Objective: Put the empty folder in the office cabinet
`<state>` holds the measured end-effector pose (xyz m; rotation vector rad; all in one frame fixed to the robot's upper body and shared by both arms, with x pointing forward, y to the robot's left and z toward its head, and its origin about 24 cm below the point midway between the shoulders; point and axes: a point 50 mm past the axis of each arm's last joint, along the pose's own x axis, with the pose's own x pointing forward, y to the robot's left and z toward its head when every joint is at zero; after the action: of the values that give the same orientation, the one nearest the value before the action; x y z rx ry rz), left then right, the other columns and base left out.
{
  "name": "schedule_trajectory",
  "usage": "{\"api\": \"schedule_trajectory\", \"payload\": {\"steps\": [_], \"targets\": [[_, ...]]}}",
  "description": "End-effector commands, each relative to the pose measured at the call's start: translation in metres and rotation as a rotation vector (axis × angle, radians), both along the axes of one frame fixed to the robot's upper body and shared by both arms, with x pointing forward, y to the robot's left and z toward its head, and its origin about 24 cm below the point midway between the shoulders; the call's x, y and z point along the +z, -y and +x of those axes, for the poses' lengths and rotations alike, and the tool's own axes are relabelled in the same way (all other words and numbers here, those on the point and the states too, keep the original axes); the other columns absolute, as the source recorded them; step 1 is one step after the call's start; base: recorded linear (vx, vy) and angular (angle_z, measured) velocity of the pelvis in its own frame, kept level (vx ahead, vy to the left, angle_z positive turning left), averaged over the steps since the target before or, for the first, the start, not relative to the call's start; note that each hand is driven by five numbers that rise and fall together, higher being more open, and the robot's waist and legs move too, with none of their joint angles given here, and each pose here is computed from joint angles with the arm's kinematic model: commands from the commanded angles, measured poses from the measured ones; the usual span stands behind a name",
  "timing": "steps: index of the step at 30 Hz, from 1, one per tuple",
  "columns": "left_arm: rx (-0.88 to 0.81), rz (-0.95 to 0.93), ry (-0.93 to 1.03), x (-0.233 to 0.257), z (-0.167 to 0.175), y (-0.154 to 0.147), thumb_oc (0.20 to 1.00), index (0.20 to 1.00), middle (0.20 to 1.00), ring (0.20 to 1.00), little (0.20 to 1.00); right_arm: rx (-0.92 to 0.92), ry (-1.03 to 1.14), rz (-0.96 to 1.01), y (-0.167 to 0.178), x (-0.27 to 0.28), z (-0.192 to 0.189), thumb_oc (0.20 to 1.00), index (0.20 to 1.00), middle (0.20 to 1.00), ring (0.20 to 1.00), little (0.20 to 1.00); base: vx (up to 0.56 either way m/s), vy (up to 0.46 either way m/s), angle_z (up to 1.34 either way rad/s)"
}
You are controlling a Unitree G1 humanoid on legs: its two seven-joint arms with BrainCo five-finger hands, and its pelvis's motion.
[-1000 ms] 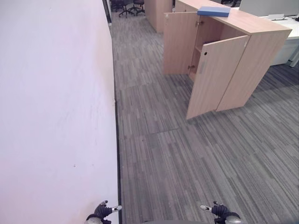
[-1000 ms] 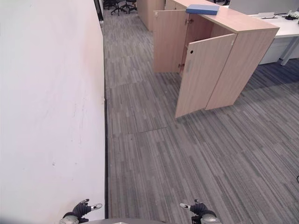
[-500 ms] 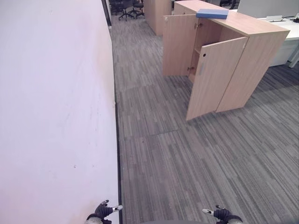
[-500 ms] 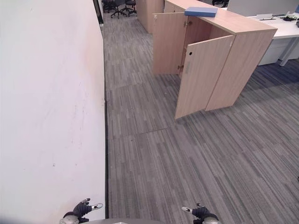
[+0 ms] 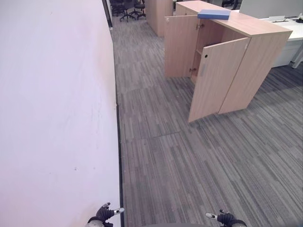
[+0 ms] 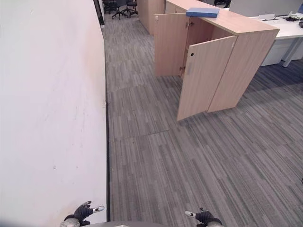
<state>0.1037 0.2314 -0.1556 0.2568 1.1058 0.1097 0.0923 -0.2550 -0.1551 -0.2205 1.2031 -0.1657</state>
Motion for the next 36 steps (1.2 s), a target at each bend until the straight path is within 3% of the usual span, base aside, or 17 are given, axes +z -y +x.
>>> {"api": "schedule_trajectory", "payload": {"steps": [1,14,23,30,36], "targets": [[-0.016,0.024,0.057,0.008,0.021,-0.009,1.000,1.000,1.000,1.000,1.000,0.001,0.000,-0.051,0.012,0.004,0.005,1.000,1.000,1.000,1.000,1.000,-0.01,-0.061,0.03],[-0.002,-0.010,0.128,0.015,0.039,-0.006,1.000,1.000,1.000,1.000,1.000,-0.030,0.027,-0.081,0.025,0.010,0.010,1.000,1.000,1.000,1.000,1.000,-0.03,-0.075,0.08],[0.052,-0.017,0.137,0.015,0.034,-0.010,1.000,1.000,1.000,1.000,1.000,-0.121,0.032,-0.078,0.033,0.011,0.004,1.000,1.000,1.000,1.000,1.000,0.23,0.070,0.03],[0.121,-0.002,0.129,0.014,0.023,-0.023,1.000,1.000,1.000,1.000,1.000,-0.128,0.053,-0.047,0.025,0.010,0.011,1.000,1.000,1.000,1.000,1.000,0.39,0.229,-0.41],[0.111,0.047,0.153,0.021,0.033,-0.034,1.000,1.000,1.000,1.000,1.000,-0.119,0.081,0.007,0.006,0.006,0.020,1.000,1.000,1.000,1.000,1.000,0.34,0.264,-0.11]]}}
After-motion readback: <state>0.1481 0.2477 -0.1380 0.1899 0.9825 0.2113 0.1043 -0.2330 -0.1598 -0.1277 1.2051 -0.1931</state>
